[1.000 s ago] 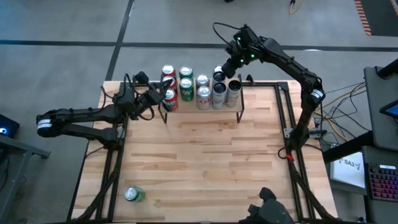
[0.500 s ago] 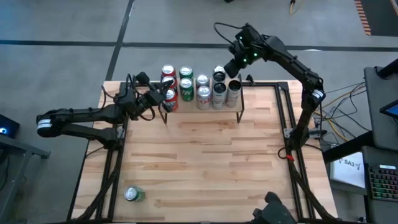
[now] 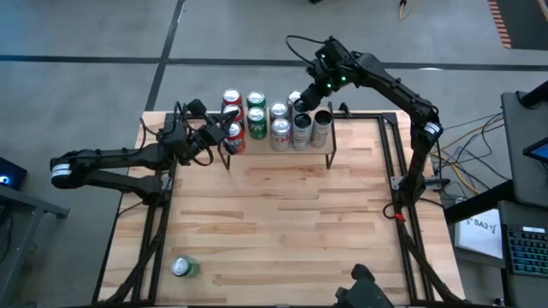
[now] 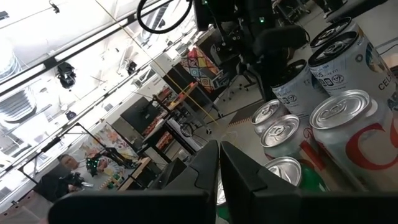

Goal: Place canned beverage on shelf
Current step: Put the silver soda can on the shelf aligned with the other silver soda can

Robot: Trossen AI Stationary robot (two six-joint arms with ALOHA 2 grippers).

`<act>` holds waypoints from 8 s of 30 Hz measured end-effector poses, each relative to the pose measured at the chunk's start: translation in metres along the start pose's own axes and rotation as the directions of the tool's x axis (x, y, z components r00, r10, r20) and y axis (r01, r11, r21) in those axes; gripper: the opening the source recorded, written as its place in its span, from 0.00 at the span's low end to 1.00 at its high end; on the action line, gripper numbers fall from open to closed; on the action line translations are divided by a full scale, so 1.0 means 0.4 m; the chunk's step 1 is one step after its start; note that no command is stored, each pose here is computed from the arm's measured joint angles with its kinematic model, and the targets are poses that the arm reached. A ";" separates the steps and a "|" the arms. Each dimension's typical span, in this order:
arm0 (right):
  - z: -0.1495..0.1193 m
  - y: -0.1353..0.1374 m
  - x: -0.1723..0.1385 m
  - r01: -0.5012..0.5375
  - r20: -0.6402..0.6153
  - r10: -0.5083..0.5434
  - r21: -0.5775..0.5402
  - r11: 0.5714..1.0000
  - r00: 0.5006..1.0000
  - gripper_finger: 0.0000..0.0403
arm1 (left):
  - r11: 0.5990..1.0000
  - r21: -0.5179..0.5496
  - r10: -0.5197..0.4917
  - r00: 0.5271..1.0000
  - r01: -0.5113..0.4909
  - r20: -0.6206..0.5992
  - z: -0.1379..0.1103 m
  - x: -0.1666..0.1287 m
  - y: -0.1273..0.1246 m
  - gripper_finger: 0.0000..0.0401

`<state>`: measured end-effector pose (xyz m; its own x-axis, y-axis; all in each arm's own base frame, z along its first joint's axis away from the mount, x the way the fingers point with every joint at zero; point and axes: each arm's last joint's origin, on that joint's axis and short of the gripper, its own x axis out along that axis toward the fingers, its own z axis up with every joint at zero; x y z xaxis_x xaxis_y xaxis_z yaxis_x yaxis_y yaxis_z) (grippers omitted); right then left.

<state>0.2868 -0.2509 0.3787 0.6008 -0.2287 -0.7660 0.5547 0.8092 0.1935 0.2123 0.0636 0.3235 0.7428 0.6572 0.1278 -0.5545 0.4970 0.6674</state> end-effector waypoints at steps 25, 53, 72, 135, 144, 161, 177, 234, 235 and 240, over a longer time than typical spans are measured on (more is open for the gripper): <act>0.055 0.019 -0.080 0.024 0.155 -0.021 -0.017 1.000 0.988 0.02 | 1.000 0.000 0.000 1.000 0.000 0.001 0.000 0.000 0.000 0.00; 0.071 0.084 -0.082 -0.028 0.213 0.033 -0.025 0.999 0.976 0.02 | 0.999 -0.034 -0.003 1.000 0.003 0.004 0.000 0.000 0.000 0.00; 0.035 0.102 -0.168 0.015 0.172 0.031 -0.257 0.966 0.985 0.02 | 0.942 -0.219 -0.205 0.954 0.253 0.220 0.063 0.004 0.014 0.00; 0.018 -0.054 -0.107 0.016 0.094 0.026 -0.419 0.908 0.995 0.02 | 0.891 -0.258 -0.421 0.893 0.374 -0.158 0.063 0.377 0.101 0.00; 0.029 -0.073 -0.115 -0.043 0.153 0.105 -0.363 0.931 0.983 0.02 | 0.895 -0.273 -0.368 0.930 0.353 -0.001 0.062 0.265 0.129 0.00; 0.030 -0.060 -0.096 -0.015 0.134 0.018 -0.025 1.000 0.991 0.02 | 0.910 -0.333 -0.191 0.963 0.247 0.191 0.002 0.052 0.140 0.00; 0.013 -0.016 -0.050 0.019 0.016 -0.021 0.116 0.993 1.000 0.02 | 0.916 -0.317 -0.193 0.963 0.245 0.187 -0.037 0.016 0.115 0.00; 0.065 0.046 0.010 -0.036 0.099 0.041 -0.051 0.998 0.994 0.02 | 0.919 -0.305 -0.204 0.963 0.250 0.176 -0.040 0.017 0.111 0.00; 0.065 0.045 0.010 -0.036 0.098 0.041 -0.050 0.998 0.994 0.02 | 0.919 -0.305 -0.204 0.963 0.250 0.176 -0.040 0.017 0.111 0.00; 0.061 0.045 0.011 -0.035 0.085 0.040 -0.057 0.998 0.996 0.02 | 0.919 -0.305 -0.203 0.963 0.249 0.176 -0.040 0.017 0.112 0.00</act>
<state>0.3135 -0.2505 0.3939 0.6692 -0.2412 -0.7028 0.4993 0.8465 0.1848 0.1865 0.0991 0.3425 0.8942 0.4322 0.1169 -0.4387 0.7935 0.4219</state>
